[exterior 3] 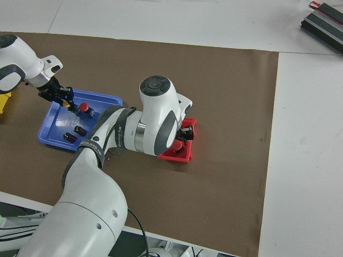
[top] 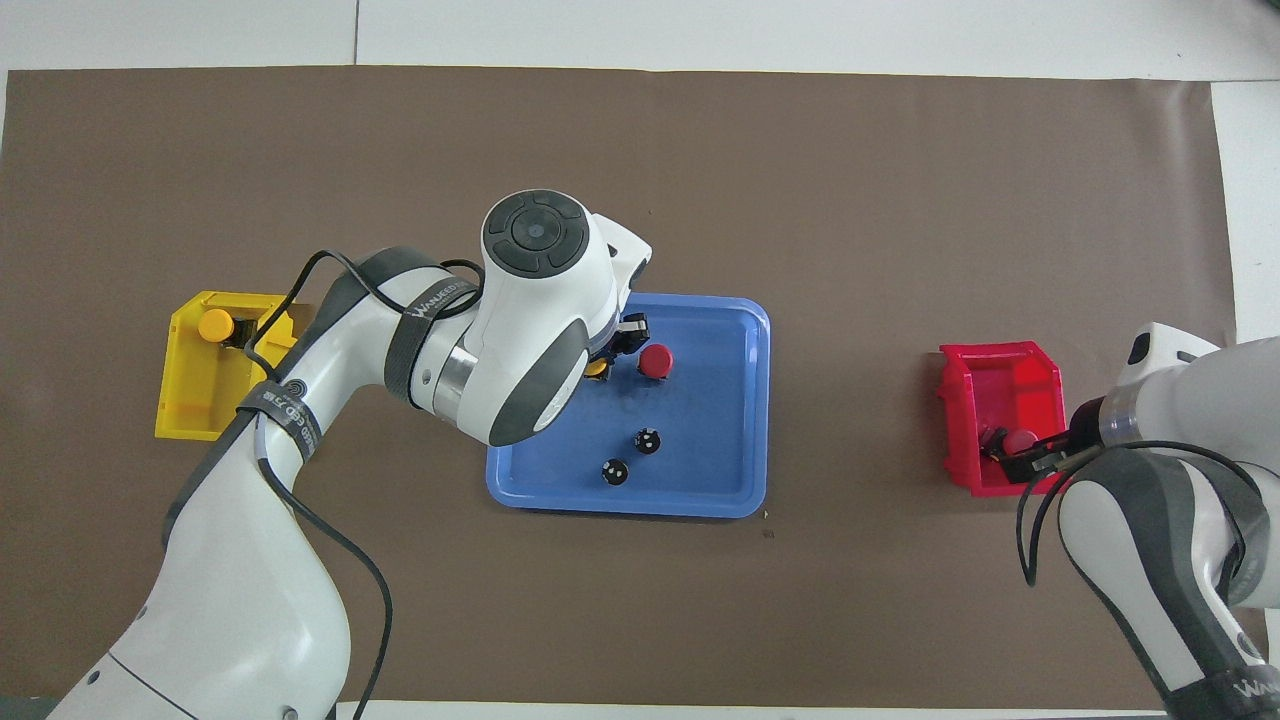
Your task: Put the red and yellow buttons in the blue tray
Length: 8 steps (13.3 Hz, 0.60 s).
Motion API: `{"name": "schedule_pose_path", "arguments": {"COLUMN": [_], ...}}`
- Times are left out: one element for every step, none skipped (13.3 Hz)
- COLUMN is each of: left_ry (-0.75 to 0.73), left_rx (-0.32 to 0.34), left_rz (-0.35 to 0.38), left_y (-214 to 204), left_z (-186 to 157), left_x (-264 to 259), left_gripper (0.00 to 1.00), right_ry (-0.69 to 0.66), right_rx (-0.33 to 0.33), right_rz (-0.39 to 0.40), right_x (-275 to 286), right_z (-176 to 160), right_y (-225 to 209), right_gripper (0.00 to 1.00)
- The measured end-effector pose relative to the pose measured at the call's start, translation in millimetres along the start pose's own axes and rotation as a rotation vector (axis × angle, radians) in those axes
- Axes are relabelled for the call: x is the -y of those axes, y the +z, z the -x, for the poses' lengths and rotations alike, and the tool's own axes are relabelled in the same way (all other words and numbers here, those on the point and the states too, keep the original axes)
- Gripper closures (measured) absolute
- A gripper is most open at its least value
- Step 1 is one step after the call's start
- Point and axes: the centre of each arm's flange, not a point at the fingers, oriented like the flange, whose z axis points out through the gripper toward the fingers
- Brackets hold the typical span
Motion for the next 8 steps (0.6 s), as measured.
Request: {"name": "schedule_pose_path", "arguments": {"left_ry": [0.000,0.000,0.000,0.000,-0.008,-0.046,-0.093,-0.127], "left_rx": [0.000,0.001,0.002,0.002,0.001,0.002,0.001,-0.005], "left_rz": [0.000,-0.001,-0.002,-0.002,0.000,0.015,0.036,0.054], "left_y": [0,0,0,1,0,-3,-7,-10], "left_z": [0,0,0,0,0,-1,-1,-2], "left_x": [0,0,0,0,0,-2,-4,-6], "left_gripper": [0.59,0.57,0.55,0.55,0.46,0.40,0.40,0.31], "right_ry": [0.000,0.000,0.000,0.001,0.001,0.002,0.007,0.019], "right_rx": [-0.008,-0.014,-0.021,-0.027,-0.035,-0.043,-0.051,-0.060], "right_rz": [0.004,0.007,0.011,0.014,0.017,0.021,0.023,0.026], "right_x": [0,0,0,0,0,0,-1,-1], "right_z": [1,1,2,1,1,1,0,-1], "right_y": [2,6,8,9,10,10,11,11], "right_gripper": [0.25,0.25,0.28,0.29,0.30,0.30,0.31,0.32]}}
